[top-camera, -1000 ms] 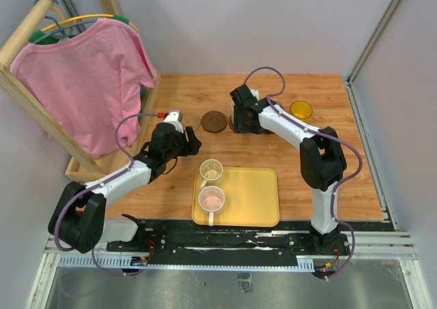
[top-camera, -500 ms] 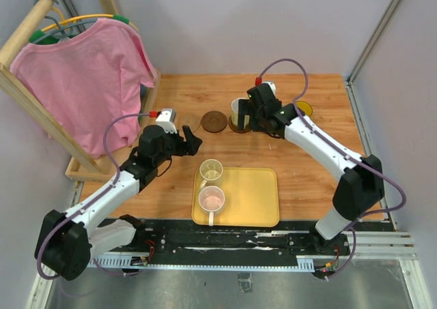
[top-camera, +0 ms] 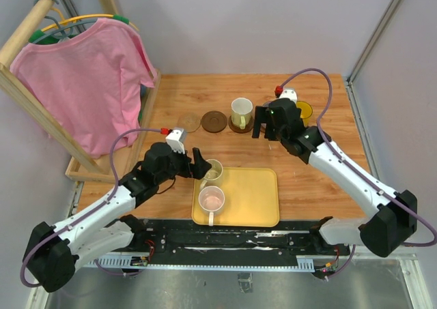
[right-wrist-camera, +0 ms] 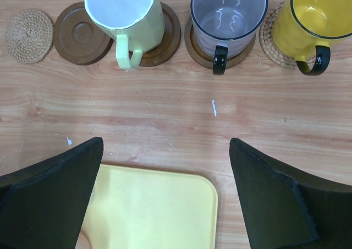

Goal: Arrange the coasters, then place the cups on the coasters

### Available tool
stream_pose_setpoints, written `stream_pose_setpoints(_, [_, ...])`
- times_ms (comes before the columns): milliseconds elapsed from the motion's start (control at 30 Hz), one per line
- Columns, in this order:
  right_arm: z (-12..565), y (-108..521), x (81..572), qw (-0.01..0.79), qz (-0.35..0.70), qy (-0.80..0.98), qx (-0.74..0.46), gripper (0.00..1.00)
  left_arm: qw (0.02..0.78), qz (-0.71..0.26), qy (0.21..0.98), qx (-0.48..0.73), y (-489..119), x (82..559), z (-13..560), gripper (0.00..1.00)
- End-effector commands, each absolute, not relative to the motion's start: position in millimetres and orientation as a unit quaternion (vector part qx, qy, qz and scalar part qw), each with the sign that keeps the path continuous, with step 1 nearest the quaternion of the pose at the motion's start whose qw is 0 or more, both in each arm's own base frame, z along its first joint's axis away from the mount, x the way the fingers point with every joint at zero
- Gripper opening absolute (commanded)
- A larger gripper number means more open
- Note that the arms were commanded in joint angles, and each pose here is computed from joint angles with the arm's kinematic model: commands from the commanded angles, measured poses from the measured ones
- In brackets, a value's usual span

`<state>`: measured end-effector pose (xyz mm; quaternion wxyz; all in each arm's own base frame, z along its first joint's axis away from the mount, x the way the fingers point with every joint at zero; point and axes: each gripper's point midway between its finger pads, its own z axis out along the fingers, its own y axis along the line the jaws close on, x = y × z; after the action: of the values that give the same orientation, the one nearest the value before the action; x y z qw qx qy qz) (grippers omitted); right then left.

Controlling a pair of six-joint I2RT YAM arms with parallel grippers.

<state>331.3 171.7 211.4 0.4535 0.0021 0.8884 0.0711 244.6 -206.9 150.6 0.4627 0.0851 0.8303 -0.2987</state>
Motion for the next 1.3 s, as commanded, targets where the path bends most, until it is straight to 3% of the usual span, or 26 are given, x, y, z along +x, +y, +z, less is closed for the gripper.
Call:
stream_pose_setpoints(0, [226,170,332,0.493,0.075,0.867,0.004,0.98,0.440,-0.293,0.844,0.093,-211,229,136,0.99])
stream_pose_setpoints(400, [217,172,331,0.483,0.079,0.872,0.005,0.98,0.391,-0.295,0.862,0.129,-225,202,111,1.00])
stream_pose_setpoints(900, [211,179,331,0.480,0.093,0.873,-0.001,0.98,0.372,-0.251,0.885,0.126,-222,209,84,1.00])
stream_pose_setpoints(1000, [206,180,332,0.475,0.091,0.875,-0.003,0.98,0.369,-0.245,0.888,0.125,-222,210,80,0.92])
stream_pose_setpoints(1200, [202,184,332,0.467,0.095,0.879,-0.005,0.98,0.351,-0.246,0.894,0.132,-224,206,71,0.63])
stream_pose_setpoints(1267, [202,184,332,0.465,0.096,0.880,-0.005,0.98,0.348,-0.248,0.894,0.135,-225,204,71,0.60])
